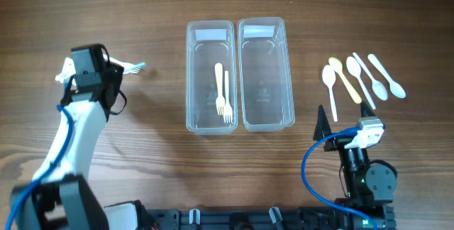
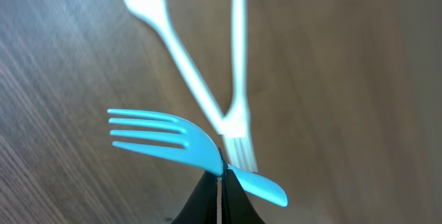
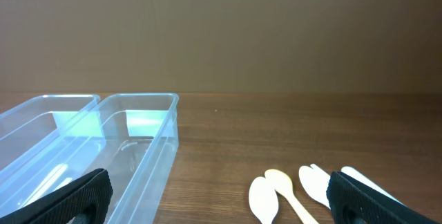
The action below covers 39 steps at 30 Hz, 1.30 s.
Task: Pack container
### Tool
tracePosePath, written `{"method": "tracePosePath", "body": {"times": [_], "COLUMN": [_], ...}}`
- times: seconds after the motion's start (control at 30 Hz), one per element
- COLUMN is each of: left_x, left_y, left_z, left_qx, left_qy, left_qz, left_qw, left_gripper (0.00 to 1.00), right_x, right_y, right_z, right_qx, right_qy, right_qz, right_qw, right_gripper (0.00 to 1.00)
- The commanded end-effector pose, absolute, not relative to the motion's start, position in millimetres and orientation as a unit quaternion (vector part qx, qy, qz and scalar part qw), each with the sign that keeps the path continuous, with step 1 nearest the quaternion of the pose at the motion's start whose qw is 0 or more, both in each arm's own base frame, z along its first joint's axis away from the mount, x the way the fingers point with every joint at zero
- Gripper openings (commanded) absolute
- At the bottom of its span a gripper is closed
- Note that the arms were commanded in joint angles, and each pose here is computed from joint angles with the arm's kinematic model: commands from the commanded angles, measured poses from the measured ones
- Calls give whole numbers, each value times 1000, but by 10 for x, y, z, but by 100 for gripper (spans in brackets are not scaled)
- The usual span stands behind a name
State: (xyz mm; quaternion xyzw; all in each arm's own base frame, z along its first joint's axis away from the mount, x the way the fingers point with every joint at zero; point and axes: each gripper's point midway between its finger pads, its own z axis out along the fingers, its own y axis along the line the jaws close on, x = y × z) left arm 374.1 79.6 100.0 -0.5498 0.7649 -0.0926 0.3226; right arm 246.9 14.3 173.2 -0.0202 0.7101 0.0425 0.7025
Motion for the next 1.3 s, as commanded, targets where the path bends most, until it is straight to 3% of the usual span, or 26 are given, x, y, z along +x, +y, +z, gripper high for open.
{"method": "tracePosePath", "body": {"times": [0.0, 0.3, 0.53, 0.73, 0.87, 1.27], "left_x": [3741, 3756, 3810, 3775, 3738, 3735], "left_y": [778, 506, -148, -601, -886, -943], "left_z": [1325, 1834, 2300, 2347, 2384, 2387], "left_qx": [-523, -474, -345, -293, -196, -45], "left_qy": [764, 760, 785, 801, 825, 846], "left_qz": [-104, -146, -212, -243, -241, -162], "left_qw": [363, 420, 469, 462, 471, 505], "left_gripper": [4, 4, 4, 4, 4, 4], "right_x": [2469, 2469, 2469, 2469, 2469, 2469], "right_y": [146, 146, 146, 146, 146, 146], "right_z": [1741, 1741, 1740, 1740, 1741, 1740], "right_qx": [-23, -23, -23, -23, -23, -23], "right_qy": [708, 708, 708, 708, 708, 708], "right_qz": [42, 42, 42, 42, 42, 42], "right_qw": [704, 704, 704, 704, 704, 704], "right_gripper": [100, 100, 100, 100, 100, 100]}}
